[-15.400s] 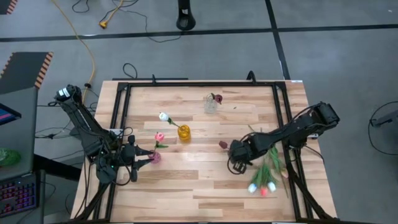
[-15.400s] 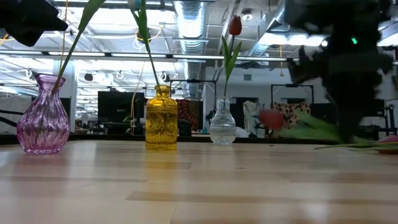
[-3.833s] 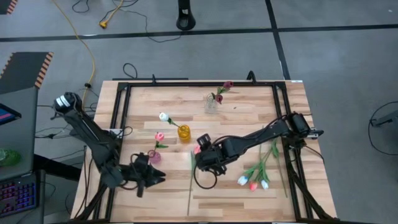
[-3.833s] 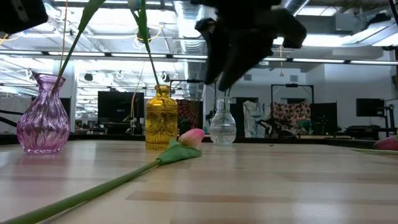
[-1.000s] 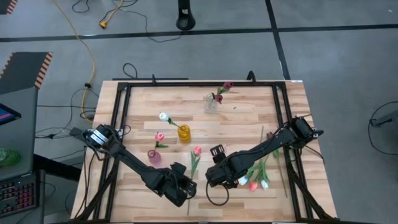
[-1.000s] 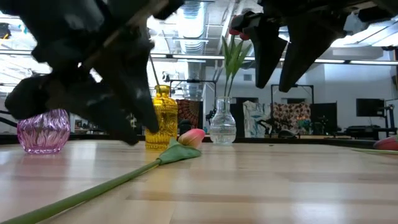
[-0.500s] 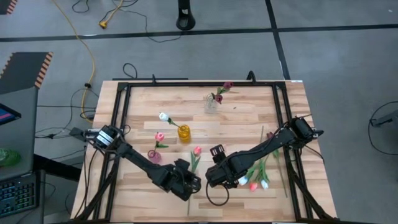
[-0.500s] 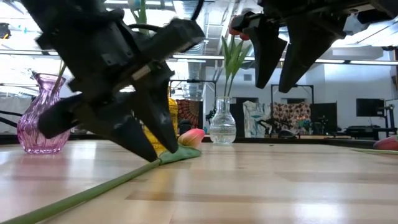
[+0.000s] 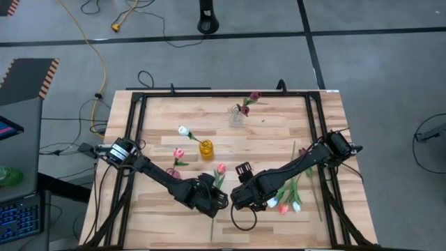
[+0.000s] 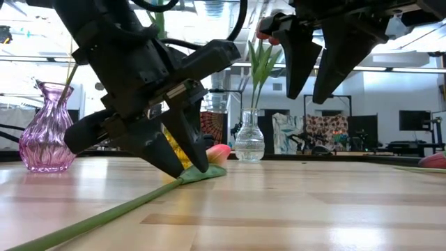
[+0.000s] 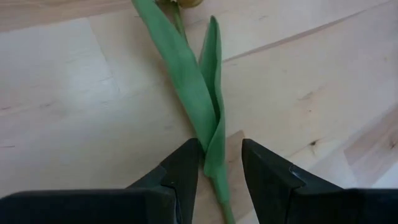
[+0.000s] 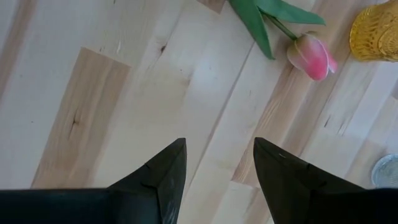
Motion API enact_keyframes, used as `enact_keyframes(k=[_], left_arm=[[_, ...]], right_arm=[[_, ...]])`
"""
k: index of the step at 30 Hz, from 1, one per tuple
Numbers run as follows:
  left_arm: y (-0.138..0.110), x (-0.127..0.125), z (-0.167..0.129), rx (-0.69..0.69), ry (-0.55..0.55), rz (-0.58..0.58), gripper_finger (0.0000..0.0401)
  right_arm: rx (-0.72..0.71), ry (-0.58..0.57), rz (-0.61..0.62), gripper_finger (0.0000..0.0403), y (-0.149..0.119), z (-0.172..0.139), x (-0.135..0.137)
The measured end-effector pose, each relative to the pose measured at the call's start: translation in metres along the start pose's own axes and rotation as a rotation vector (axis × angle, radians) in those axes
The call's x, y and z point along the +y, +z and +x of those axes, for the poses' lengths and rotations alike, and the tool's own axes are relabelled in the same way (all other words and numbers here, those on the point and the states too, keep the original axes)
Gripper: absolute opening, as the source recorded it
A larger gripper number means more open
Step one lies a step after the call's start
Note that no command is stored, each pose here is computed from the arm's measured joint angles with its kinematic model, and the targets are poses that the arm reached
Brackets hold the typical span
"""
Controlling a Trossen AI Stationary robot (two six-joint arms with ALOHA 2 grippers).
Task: Sort flowers into vase by color
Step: Put the pink flower into the purple vase
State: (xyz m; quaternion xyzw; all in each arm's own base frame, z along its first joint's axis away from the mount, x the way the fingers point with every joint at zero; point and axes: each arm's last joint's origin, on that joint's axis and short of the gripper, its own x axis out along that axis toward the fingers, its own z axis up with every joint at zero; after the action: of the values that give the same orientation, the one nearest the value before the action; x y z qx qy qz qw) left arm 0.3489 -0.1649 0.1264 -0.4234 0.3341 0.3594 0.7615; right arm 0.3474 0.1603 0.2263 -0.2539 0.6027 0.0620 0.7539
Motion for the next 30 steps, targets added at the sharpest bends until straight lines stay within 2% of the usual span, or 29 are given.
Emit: enact_keyframes(k=[6, 14, 23, 30], left_arm=[[0.0, 0.001, 0.0, 0.009, 0.011, 0.019, 0.0091], [0.0, 0.001, 0.0, 0.011, 0.014, 0.048, 0.0008], [-0.001, 0.001, -0.001, 0.008, 0.012, 0.056, 0.0002], [-0.01, 0.0, -0.013, 0.005, -0.016, 0.085, 0.0]], right_arm=[[0.0, 0.0, 0.0, 0.0214, 0.0, 0.0, 0.0], [0.0, 0.0, 0.0, 0.0214, 0.0, 0.0, 0.0], [0.0, 0.0, 0.0, 0.0214, 0.0, 0.0, 0.0], [0.002, 0.0, 0.0, 0.0214, 0.0, 0.0, 0.0]])
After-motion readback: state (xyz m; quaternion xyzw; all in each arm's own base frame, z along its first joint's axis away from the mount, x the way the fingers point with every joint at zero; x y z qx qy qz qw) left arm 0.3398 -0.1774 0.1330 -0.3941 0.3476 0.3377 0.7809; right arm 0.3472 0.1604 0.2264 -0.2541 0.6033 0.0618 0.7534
